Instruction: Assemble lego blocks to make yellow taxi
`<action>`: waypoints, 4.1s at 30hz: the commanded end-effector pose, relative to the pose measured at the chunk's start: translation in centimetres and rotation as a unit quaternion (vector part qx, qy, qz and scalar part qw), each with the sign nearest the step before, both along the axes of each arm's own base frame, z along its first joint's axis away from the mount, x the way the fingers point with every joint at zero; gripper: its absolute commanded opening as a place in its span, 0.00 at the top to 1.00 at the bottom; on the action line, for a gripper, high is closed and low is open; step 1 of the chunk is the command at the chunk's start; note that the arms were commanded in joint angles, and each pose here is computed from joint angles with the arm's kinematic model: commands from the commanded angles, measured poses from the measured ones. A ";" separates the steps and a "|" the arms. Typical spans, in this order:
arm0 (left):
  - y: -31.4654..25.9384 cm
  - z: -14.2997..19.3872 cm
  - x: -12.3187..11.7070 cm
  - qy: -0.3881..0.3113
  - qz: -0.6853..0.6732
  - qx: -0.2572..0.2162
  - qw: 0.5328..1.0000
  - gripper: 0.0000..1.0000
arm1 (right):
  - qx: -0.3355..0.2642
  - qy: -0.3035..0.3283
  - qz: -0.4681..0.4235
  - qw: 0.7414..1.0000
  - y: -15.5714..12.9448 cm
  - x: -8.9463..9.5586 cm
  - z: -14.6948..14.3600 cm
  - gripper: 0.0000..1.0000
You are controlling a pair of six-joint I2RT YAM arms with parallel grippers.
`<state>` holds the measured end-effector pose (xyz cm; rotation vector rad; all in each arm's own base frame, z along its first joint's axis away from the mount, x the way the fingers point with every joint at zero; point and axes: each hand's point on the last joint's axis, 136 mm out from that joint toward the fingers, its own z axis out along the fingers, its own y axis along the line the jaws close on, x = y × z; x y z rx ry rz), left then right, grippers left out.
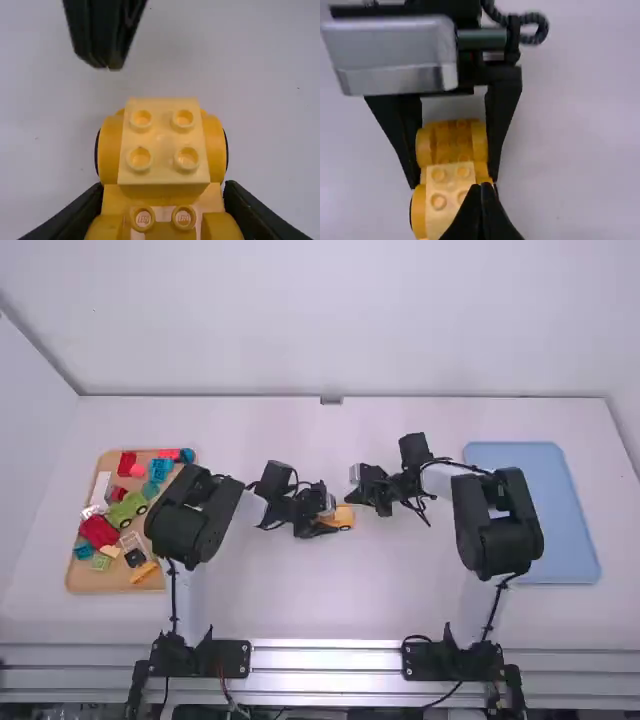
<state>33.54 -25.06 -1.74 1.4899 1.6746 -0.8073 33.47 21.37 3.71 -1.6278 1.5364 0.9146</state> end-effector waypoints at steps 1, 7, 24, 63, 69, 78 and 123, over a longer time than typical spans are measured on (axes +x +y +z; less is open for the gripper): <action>2.0 -4.0 -1.0 0.036 0.035 0.066 0.997 0.67 | 0.052 -0.010 0.018 0.998 0.3 -0.5 1.6 1.00; 2.0 -3.9 -0.8 0.031 0.036 0.065 0.997 0.67 | 0.038 0.030 0.015 0.999 1.2 -2.0 -0.5 1.00; 2.0 -3.9 -0.8 0.033 0.035 0.066 0.997 0.68 | -0.054 0.117 -0.028 0.991 0.0 -3.8 -6.8 1.00; 2.6 -4.2 0.4 0.015 0.044 0.102 0.994 0.18 | -0.067 0.046 -0.141 0.987 -5.5 3.7 6.5 0.02; 2.4 -2.9 1.1 0.008 0.049 0.097 0.994 0.05 | -0.142 -0.004 -0.288 0.947 -6.2 8.8 7.1 0.02; 2.6 -0.7 0.6 0.054 0.041 0.118 0.991 0.01 | -0.149 -0.021 -0.291 0.945 -5.2 8.0 7.9 0.02; 43.0 13.1 -0.9 0.314 0.829 0.112 0.449 0.01 | 0.039 -0.165 -0.275 0.946 -5.0 8.8 15.2 0.02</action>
